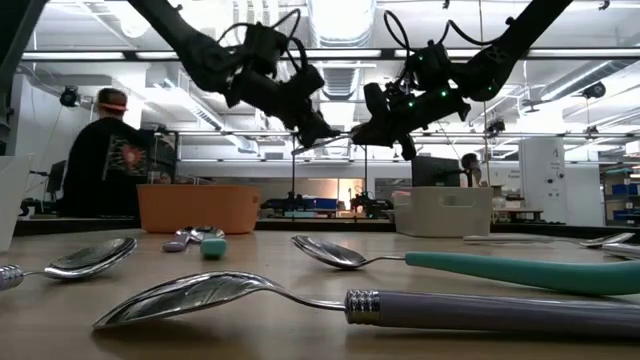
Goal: Sort silverware by color (type)
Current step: Put the blue patterned spoon into the orange bin
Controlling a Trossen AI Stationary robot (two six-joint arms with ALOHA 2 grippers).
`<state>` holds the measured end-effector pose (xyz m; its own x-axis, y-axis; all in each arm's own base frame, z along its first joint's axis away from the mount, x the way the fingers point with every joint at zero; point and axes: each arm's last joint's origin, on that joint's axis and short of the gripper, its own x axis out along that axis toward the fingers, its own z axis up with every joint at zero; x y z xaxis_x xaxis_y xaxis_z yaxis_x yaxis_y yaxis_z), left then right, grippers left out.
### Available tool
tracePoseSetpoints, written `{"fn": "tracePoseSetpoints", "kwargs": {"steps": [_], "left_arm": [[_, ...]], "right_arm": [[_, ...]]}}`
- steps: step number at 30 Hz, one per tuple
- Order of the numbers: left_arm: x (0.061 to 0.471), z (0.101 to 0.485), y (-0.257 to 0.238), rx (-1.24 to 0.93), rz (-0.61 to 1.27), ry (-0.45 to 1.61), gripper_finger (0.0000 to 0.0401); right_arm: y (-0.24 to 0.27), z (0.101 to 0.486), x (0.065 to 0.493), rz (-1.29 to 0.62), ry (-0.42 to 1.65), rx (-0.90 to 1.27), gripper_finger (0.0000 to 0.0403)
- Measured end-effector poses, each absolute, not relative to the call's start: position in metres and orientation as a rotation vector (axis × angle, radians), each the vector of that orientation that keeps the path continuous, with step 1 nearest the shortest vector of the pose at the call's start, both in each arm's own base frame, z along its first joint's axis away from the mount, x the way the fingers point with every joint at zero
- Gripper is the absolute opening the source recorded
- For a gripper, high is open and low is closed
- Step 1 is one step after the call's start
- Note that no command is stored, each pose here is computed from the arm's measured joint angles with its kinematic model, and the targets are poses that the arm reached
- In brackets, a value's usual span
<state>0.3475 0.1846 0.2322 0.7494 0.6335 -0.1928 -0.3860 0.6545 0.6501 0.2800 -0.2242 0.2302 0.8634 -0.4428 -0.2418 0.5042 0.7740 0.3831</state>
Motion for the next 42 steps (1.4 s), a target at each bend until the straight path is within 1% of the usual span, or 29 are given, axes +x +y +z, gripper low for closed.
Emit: {"fn": "tracePoseSetpoints", "kwargs": {"steps": [3,7,21,32,36,40,42], "left_arm": [[0.352,0.229,0.189,0.641,0.664,0.466,0.0161],[0.357,0.229,0.193,0.662,0.683,0.478,0.0164],[0.368,0.215,0.200,0.704,0.673,0.527,0.0143],[0.367,0.217,0.201,0.714,0.753,0.549,0.0088],[0.367,0.216,0.201,0.715,0.752,0.552,0.0060],[0.367,0.214,0.200,0.716,0.735,0.570,0.0015],[0.367,0.213,0.200,0.694,0.736,0.569,0.0009]], "right_arm": [[-0.224,0.230,0.280,-0.517,0.141,0.454,0.0009],[-0.224,0.230,0.280,-0.518,0.143,0.454,0.0009],[-0.224,0.230,0.280,-0.517,0.125,0.539,0.0009],[-0.223,0.229,0.280,-0.499,0.123,0.606,0.0009],[-0.223,0.229,0.280,-0.499,0.122,0.607,0.0009],[-0.223,0.230,0.280,-0.505,0.114,0.602,0.0015],[-0.224,0.230,0.280,-0.506,0.113,0.602,0.0019]]}}
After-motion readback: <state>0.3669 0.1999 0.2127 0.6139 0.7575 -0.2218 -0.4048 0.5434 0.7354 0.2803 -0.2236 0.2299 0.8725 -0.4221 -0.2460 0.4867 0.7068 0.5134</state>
